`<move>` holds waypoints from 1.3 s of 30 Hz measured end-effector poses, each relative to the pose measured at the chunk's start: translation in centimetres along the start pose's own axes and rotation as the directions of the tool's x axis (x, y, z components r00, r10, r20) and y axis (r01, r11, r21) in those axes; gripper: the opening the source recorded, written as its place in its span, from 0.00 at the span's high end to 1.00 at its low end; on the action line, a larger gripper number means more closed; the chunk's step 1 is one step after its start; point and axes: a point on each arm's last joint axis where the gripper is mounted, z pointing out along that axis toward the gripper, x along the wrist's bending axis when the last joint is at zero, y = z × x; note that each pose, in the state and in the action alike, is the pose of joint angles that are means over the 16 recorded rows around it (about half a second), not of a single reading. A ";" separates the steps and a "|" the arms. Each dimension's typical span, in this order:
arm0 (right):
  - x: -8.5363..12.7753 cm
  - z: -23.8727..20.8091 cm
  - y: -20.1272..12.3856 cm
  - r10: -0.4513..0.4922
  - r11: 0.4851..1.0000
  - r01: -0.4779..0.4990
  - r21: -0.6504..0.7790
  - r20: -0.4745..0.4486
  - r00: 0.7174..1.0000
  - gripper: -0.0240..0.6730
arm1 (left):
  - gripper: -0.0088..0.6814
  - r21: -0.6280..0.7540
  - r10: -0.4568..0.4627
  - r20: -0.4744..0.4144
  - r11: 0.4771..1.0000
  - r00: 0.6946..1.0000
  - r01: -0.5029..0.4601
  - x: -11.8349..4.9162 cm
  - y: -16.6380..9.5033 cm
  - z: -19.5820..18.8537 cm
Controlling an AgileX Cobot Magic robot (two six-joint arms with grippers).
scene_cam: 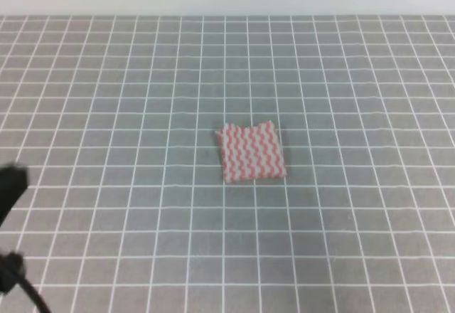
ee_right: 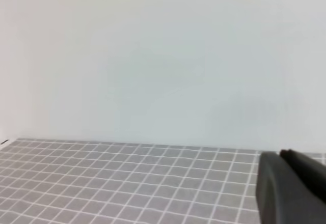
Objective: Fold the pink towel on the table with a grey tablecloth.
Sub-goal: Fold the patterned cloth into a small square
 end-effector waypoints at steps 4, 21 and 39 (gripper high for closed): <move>-0.1 -0.2 -1.1 0.004 1.000 -0.004 0.028 -0.006 1.000 0.99 | 0.99 0.106 -0.028 -0.066 0.994 0.997 0.035 0.5 -2.1 -1.0; -0.2 -0.2 -3.3 0.015 0.995 -0.011 0.099 -0.032 0.999 0.99 | 0.99 0.356 -0.060 -0.179 0.927 0.982 0.121 1.1 -5.6 -2.5; 0.3 -0.2 -4.3 -0.014 0.987 0.031 0.156 -0.110 0.994 0.99 | 0.99 0.360 -0.060 -0.180 0.925 0.982 0.122 1.1 -5.7 -2.6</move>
